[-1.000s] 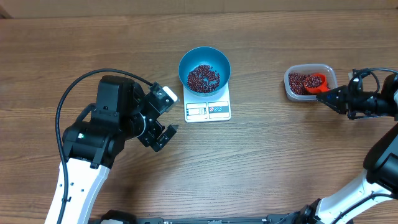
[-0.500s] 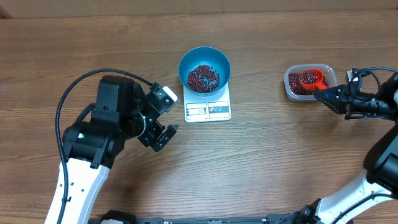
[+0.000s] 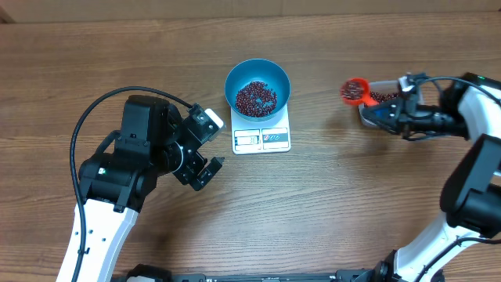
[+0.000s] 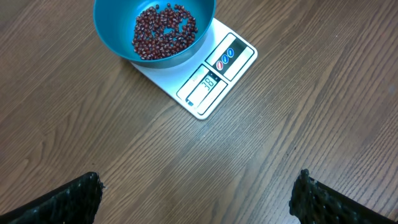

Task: Scoop item into bowl and weigh 150g on scale
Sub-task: 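Lift the filled scoop and carry it left over the teal bowl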

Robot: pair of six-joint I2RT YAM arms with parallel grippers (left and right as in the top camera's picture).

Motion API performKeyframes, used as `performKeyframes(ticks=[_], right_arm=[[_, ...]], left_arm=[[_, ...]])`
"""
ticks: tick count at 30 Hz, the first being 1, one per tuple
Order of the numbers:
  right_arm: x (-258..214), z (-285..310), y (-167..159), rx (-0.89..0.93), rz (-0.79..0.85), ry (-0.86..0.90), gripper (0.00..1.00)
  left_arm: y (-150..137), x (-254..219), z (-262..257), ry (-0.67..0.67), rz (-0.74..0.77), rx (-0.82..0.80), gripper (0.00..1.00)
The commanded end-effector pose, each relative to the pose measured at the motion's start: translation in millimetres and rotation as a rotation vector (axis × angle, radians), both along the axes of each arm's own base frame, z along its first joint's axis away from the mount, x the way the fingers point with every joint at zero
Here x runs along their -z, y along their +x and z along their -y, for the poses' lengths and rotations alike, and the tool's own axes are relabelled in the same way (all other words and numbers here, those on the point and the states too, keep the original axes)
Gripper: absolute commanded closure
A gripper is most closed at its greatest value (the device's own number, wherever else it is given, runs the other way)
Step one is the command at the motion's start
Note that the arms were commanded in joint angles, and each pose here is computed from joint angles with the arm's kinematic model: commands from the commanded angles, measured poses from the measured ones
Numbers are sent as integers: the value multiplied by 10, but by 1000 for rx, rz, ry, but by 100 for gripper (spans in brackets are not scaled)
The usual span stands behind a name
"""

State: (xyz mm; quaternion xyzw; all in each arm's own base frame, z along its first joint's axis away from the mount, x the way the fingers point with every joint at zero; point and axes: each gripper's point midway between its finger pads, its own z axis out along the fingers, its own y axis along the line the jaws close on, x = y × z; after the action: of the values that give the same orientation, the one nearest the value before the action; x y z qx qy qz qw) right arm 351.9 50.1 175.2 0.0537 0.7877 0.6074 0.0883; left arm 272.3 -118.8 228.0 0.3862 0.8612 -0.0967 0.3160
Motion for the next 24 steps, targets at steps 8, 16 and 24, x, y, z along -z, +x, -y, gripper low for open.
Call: performKeyframes(ticks=[8, 16, 24], right_arm=[[-157, -709, 10, -135, 93, 119, 96], [-106, -1038, 83, -199, 70, 124, 96], [77, -1352, 231, -245, 46, 26, 96]], left_arm=[[47, -88, -8, -9, 20, -15, 0], [47, -88, -8, -9, 20, -15, 0], [47, -88, -8, -9, 20, -15, 0]])
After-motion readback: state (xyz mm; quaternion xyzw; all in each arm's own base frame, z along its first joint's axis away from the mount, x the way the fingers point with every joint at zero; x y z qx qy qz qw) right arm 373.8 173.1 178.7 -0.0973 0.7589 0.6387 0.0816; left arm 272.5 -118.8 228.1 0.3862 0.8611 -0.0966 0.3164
